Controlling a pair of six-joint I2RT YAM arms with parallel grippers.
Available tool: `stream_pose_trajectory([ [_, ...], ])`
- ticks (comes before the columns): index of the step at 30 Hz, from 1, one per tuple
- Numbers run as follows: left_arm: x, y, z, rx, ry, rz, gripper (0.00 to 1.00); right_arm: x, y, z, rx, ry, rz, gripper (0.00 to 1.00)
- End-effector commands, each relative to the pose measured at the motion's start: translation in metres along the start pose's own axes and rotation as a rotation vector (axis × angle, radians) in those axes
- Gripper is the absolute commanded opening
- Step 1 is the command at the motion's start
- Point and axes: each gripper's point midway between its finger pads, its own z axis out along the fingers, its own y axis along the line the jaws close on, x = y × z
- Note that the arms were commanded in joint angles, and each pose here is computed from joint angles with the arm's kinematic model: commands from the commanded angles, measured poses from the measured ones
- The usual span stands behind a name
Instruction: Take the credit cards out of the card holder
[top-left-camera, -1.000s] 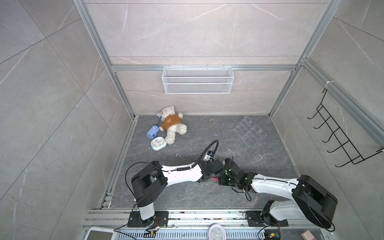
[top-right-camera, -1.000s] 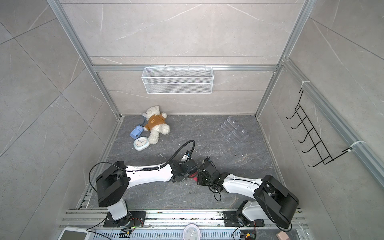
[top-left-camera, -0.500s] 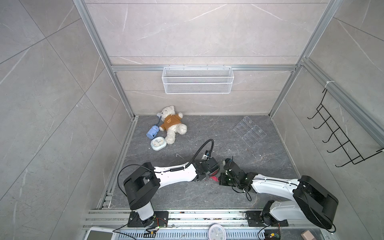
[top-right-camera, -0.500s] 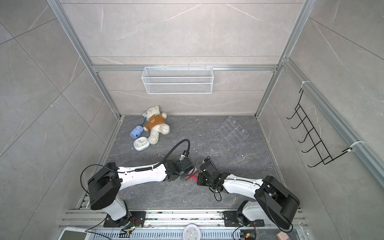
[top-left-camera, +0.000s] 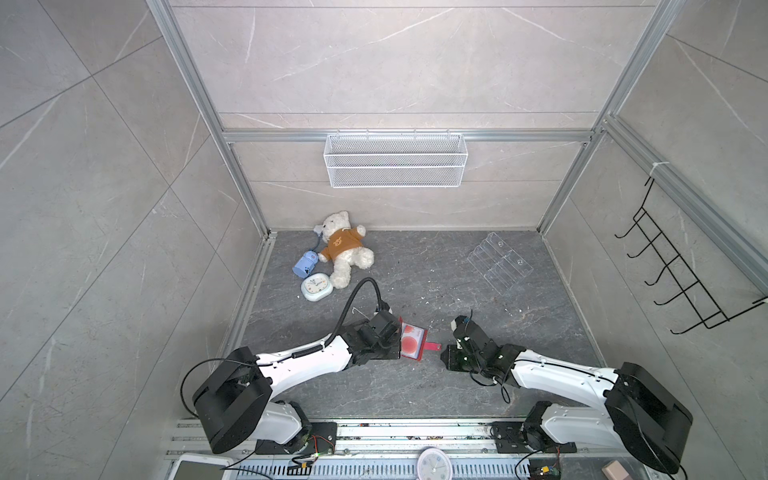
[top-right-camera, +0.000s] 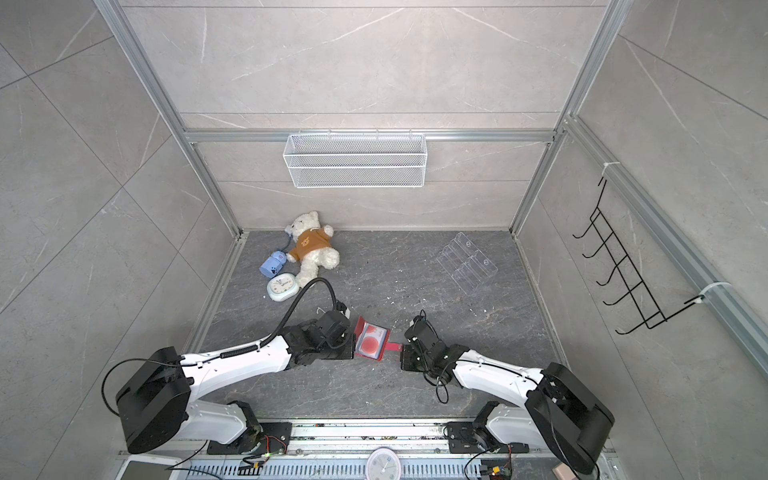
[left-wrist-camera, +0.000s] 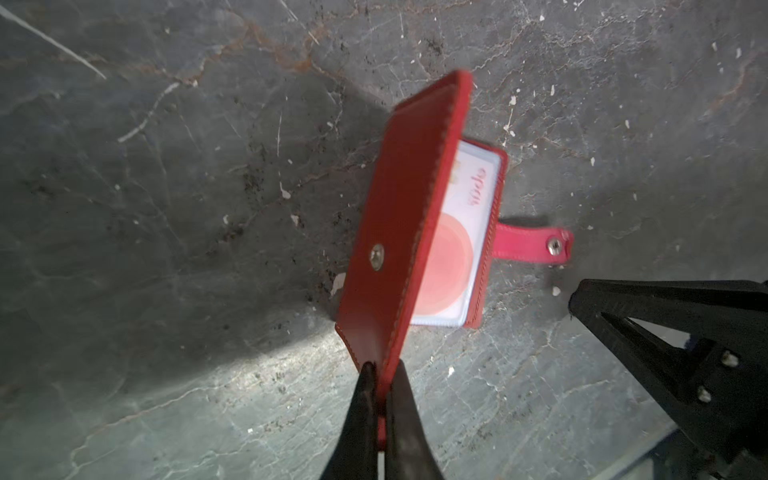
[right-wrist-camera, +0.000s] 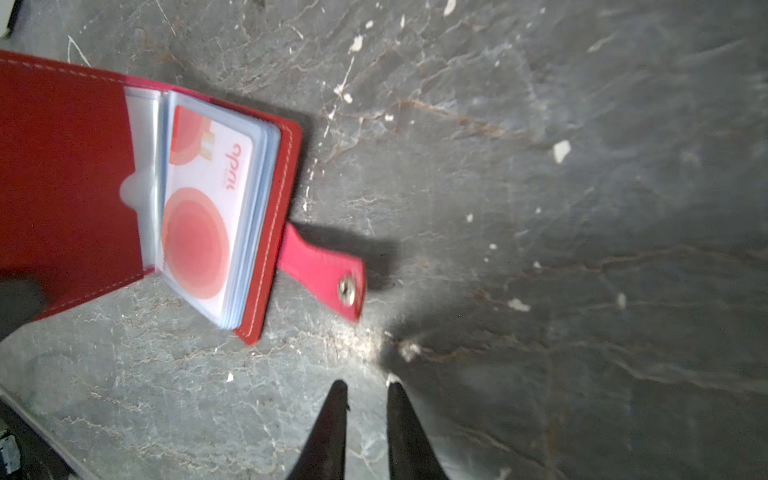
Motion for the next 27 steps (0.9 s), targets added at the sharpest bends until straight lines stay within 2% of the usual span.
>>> stream_pose_trajectory([
  [1, 0.001, -0.019, -0.007, 0.126, 0.014, -0.08, 0.0, -0.005, 0.0, -0.011, 0.008, -0.005, -0.019, 0.28],
  [8, 0.01, -0.014, -0.008, 0.159, 0.016, -0.128, 0.0, -0.013, 0.009, -0.03, -0.025, -0.032, -0.031, 0.37],
  [12, 0.016, -0.007, -0.01, 0.161, 0.009, -0.15, 0.0, -0.016, 0.029, -0.038, -0.124, -0.036, -0.036, 0.45],
  [19, 0.028, 0.009, -0.009, 0.173, -0.009, -0.198, 0.0, -0.026, 0.076, -0.036, -0.308, 0.002, -0.033, 0.43],
  [21, 0.031, 0.015, -0.008, 0.157, -0.014, -0.207, 0.0, -0.029, 0.085, -0.03, -0.321, 0.023, -0.048, 0.43],
  [27, 0.041, 0.033, -0.004, 0.113, -0.006, -0.232, 0.14, -0.04, 0.096, -0.007, -0.308, 0.044, -0.087, 0.49],
])
